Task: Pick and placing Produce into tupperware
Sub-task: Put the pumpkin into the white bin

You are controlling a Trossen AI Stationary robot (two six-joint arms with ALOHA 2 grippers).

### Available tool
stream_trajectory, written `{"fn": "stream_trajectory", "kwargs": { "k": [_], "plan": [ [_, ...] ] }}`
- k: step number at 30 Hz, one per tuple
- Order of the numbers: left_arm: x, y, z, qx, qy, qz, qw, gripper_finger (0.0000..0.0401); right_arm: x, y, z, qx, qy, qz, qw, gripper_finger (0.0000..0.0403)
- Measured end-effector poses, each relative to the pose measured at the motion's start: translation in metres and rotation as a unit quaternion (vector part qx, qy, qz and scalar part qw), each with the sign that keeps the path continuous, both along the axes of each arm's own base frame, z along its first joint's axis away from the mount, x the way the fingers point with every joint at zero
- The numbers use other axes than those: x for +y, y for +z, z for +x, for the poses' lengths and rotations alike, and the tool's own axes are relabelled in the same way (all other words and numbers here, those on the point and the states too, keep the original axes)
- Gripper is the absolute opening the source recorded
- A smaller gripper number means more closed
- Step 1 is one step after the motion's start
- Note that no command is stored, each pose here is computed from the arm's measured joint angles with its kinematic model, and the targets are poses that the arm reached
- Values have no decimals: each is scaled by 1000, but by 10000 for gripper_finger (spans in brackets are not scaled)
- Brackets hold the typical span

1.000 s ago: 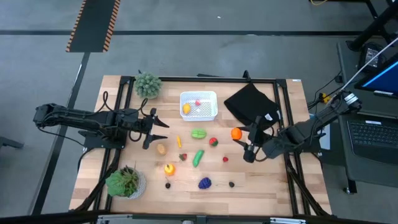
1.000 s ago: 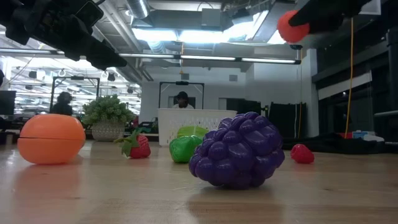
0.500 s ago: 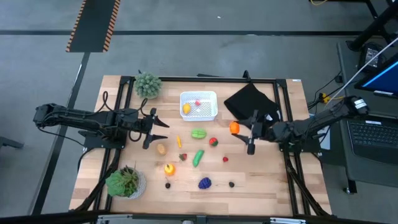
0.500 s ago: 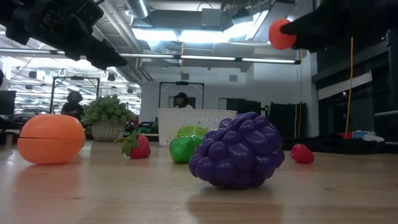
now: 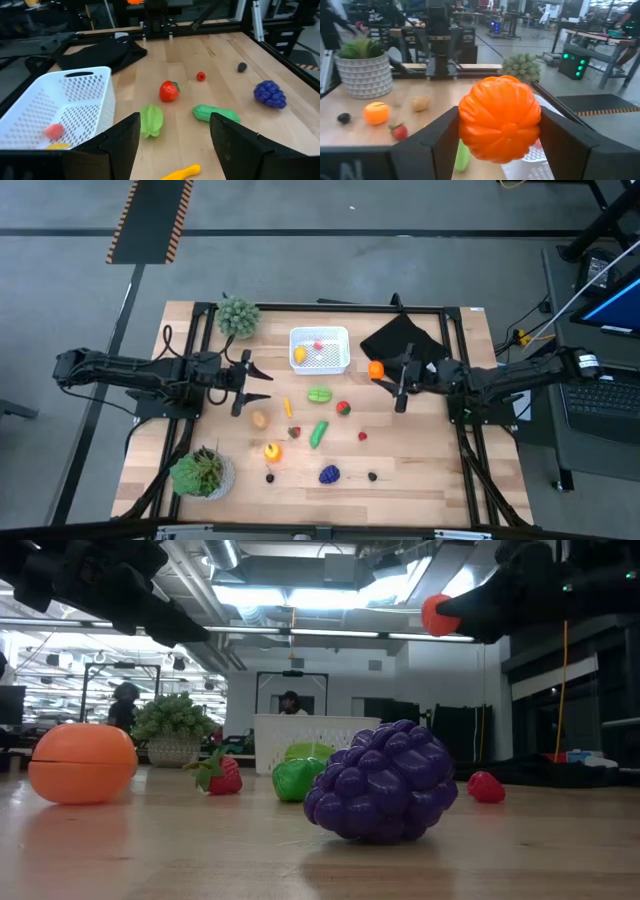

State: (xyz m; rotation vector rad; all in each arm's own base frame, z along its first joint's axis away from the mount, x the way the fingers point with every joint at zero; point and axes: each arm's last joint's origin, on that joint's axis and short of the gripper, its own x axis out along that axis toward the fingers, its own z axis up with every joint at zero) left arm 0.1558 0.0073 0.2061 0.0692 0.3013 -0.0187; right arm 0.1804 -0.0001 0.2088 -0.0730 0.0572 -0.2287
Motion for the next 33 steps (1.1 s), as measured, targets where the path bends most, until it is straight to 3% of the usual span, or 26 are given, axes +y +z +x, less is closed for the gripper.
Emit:
{"fn": "stream_trajectory", "kwargs": {
  "k": [12,33],
  "plan": [
    [11,0,-1,0,37,0,999,231,-29,-7,15,-2,-10,3,1000,236],
    [12,0,-1,1,38,-3,999,231,-93,10,97,35,-25,-5,999,236]
  ]
}}
